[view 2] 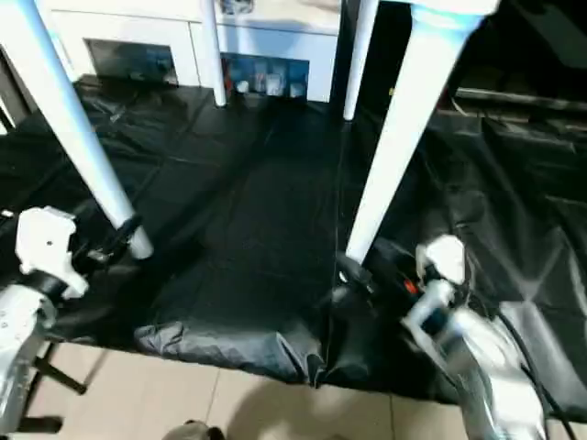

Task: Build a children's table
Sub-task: Flip table

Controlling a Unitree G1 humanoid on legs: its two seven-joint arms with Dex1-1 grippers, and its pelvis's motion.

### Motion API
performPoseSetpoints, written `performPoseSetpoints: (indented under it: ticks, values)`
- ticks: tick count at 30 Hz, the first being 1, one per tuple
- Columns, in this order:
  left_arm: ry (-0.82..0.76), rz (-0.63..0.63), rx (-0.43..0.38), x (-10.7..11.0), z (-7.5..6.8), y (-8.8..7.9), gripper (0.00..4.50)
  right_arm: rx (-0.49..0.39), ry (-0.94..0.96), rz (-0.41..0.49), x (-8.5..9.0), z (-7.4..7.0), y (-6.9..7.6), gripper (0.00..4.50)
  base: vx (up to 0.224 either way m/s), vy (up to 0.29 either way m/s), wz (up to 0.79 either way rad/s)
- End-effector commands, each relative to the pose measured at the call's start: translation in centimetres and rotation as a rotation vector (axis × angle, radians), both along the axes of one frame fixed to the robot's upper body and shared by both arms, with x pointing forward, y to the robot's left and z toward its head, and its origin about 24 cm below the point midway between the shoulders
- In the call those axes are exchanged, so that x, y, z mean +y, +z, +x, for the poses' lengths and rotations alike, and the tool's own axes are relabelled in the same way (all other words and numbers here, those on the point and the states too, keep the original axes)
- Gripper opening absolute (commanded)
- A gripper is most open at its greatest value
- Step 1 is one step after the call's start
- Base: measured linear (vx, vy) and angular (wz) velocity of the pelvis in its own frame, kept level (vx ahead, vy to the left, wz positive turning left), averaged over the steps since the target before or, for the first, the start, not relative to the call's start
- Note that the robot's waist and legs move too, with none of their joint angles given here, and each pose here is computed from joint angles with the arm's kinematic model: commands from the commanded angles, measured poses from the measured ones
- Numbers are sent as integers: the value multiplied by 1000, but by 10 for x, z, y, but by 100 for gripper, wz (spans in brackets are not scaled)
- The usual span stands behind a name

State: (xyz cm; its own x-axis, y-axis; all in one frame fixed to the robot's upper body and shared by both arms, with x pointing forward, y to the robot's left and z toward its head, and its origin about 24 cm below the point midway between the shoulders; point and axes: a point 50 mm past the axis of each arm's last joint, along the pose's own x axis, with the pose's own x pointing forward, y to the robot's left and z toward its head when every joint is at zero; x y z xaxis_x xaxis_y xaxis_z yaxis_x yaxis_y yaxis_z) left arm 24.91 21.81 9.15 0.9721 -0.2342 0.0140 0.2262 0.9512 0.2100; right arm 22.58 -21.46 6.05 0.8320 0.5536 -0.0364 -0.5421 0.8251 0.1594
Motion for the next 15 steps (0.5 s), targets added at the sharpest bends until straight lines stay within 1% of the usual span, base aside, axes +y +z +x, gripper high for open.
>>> performPoseSetpoints:
  ticks: [1, 3, 5, 6, 7, 8, 9, 11, 13, 15]
  values:
    - [-19, -9, -7, -8, -4, 5, 330, -12, -18, -32, -3, -4, 9, 450, 0, 0, 0]
    - [1, -23, 13, -11, -12, 4, 330, 9, -16, -49, -3, -13, 10, 450, 0, 0, 0]
    - [12, -23, 20, -11, -15, 3, 330, 12, -12, -55, -3, -15, 11, 450, 0, 0, 0]
    - [31, -39, 39, -10, -25, 0, 330, 24, -19, -59, -1, -20, 9, 450, 0, 0, 0]
    - [41, -45, 44, -10, -29, -1, 330, 31, -26, -59, 0, -22, 8, 450, 0, 0, 0]
    - [43, -47, 48, -10, -31, -1, 330, 36, -28, -60, 0, -23, 8, 450, 0, 0, 0]
    - [60, -46, 63, -9, -39, -4, 330, 63, -42, -62, 0, -25, 5, 450, 0, 0, 0]
    - [72, -18, 68, -7, -45, -6, 330, 77, -54, -52, 2, -28, 3, 450, 0, 0, 0]
    - [109, -3, 101, -4, -50, -12, 330, 100, -72, -45, 3, -31, 0, 450, 0, 0, 0]
    - [157, 40, 124, -4, -55, -16, 330, 135, -91, -42, 3, -35, -5, 450, 0, 0, 0]
